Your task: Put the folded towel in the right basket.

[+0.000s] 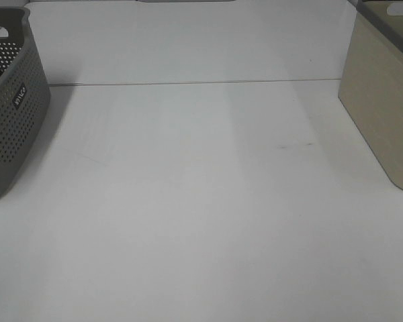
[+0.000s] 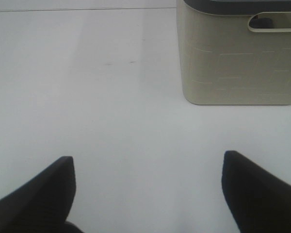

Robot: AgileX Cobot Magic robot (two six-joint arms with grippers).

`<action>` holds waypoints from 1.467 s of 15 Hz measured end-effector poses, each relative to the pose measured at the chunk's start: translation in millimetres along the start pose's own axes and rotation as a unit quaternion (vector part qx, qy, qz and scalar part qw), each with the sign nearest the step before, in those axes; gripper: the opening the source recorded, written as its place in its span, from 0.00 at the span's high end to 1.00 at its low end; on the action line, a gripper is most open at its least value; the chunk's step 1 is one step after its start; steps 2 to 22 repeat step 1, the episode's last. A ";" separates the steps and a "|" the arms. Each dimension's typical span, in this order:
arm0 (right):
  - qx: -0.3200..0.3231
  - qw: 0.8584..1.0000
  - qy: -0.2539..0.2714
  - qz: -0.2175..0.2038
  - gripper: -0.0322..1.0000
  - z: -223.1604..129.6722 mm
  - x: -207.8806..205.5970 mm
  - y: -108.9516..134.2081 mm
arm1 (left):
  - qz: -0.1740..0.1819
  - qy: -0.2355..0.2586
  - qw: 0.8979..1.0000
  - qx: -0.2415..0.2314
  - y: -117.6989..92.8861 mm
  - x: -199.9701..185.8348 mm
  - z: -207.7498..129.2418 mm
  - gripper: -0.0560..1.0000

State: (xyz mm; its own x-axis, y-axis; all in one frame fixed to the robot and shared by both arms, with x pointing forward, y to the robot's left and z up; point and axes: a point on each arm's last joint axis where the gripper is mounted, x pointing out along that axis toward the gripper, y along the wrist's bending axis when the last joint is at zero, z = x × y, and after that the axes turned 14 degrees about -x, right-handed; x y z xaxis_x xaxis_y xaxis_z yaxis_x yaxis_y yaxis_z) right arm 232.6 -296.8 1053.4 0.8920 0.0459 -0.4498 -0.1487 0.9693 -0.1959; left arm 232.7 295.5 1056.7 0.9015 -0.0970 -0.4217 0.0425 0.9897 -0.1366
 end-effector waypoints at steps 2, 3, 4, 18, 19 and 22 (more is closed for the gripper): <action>0.000 1.000 0.000 0.000 0.23 0.0 0.0 0.0 | 0.000 0.000 1.000 0.000 0.0 0.0 0.0 0.01; 0.000 1.000 0.000 0.000 0.23 0.0 0.0 0.0 | 0.000 0.000 1.000 0.000 0.0 0.0 0.0 0.01; 0.000 1.000 0.000 0.000 0.23 0.0 0.0 0.0 | 0.000 0.000 1.000 0.000 0.0 0.0 0.0 0.01; 0.000 1.000 0.000 0.000 0.23 0.0 0.0 0.0 | 0.000 0.000 1.000 0.000 0.0 0.0 0.0 0.01; 0.000 1.000 0.000 0.000 0.23 0.0 0.0 0.0 | 0.000 0.000 1.000 0.000 0.0 0.0 0.0 0.01; 0.000 1.000 0.000 0.000 0.23 0.0 0.0 0.0 | 0.000 0.000 1.000 0.000 0.0 0.0 0.0 0.01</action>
